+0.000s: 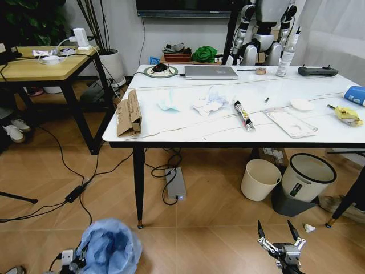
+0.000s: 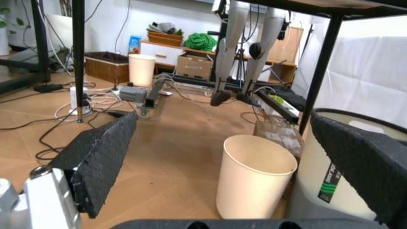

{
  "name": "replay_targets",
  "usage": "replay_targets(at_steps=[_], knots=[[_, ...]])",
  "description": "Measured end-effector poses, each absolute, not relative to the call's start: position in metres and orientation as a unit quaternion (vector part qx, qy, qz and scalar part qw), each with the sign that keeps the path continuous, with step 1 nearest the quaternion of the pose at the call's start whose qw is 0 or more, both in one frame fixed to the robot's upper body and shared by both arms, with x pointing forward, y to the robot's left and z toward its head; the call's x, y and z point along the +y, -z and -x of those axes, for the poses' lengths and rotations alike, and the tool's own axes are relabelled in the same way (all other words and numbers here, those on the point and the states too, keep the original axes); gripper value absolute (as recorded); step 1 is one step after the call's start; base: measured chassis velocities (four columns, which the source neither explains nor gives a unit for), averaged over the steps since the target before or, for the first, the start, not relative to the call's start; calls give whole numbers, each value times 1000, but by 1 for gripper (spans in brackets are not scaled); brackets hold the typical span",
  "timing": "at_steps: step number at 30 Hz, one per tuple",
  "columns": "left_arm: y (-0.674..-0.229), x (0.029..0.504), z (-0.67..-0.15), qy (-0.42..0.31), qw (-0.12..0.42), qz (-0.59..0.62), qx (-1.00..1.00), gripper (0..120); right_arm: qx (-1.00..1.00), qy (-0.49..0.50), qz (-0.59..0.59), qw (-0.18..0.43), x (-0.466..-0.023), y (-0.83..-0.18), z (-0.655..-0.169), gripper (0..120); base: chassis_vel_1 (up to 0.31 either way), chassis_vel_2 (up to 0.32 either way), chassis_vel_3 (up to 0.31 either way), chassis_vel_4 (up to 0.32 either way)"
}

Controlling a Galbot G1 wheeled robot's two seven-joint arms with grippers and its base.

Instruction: Pick up the trash bin and place the trash from the table into it.

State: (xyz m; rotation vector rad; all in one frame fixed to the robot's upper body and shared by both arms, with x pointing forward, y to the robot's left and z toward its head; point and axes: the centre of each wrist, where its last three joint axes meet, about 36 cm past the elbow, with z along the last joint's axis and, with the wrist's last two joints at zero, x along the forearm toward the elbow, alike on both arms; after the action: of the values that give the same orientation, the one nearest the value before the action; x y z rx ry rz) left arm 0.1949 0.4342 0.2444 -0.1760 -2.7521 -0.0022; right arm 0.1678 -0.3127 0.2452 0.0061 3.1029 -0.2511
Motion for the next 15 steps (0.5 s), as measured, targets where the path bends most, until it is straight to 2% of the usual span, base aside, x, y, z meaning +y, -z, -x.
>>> replay_targets(at_steps=[9,15], knots=[[-290,396,-190,-33,167,110,-979,0,997,82,1,14,-312,-250,-168,100,0,0,0,0],[-340,336,-184,-115,205,114,-965,0,996,88,-4,13,-317,-253,-165,100,0,0,0,0]])
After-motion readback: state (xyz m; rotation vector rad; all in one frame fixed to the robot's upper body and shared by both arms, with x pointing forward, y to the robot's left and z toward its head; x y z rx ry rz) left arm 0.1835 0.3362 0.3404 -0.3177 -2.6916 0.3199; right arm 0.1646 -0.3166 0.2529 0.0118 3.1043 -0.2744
